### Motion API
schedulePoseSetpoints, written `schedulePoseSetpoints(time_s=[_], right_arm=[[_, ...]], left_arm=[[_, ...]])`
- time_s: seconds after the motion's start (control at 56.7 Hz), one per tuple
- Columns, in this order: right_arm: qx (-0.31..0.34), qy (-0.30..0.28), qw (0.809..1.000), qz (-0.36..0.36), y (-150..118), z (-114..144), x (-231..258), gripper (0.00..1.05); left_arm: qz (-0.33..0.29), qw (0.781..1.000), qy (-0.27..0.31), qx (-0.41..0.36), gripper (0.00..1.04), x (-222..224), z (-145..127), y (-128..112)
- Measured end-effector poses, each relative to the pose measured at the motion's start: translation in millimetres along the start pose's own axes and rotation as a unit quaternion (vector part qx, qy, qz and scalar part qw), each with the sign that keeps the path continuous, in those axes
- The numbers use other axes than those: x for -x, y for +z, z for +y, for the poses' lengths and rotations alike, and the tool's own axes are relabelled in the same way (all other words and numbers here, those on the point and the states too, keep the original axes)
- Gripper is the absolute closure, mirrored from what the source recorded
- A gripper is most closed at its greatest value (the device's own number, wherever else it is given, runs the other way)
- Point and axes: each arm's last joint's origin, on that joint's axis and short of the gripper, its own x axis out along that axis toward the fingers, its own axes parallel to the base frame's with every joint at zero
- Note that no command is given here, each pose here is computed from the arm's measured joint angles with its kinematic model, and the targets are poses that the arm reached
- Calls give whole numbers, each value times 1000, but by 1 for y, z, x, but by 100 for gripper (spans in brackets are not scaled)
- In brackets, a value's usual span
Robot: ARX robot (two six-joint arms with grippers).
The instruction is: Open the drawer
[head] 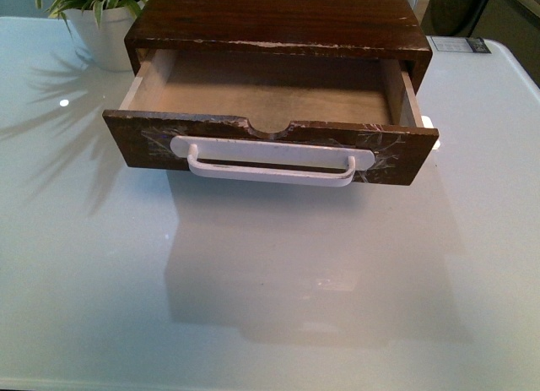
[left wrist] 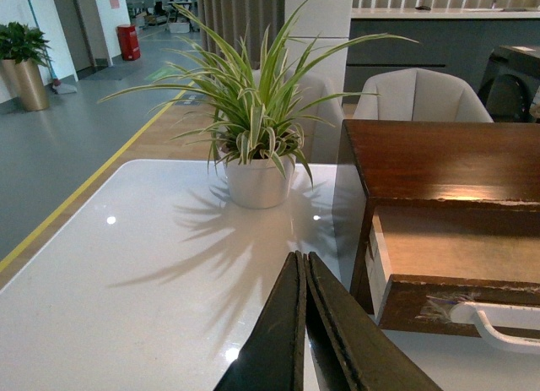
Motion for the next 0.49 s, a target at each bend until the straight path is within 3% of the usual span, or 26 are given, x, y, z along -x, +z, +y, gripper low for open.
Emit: schedulePoseSetpoints(time_s=[0.494], right_arm=[[0,-1,1000,-14,2,0,4,103]], left_arm=[[0,1000,0,0,103,10,0,0]])
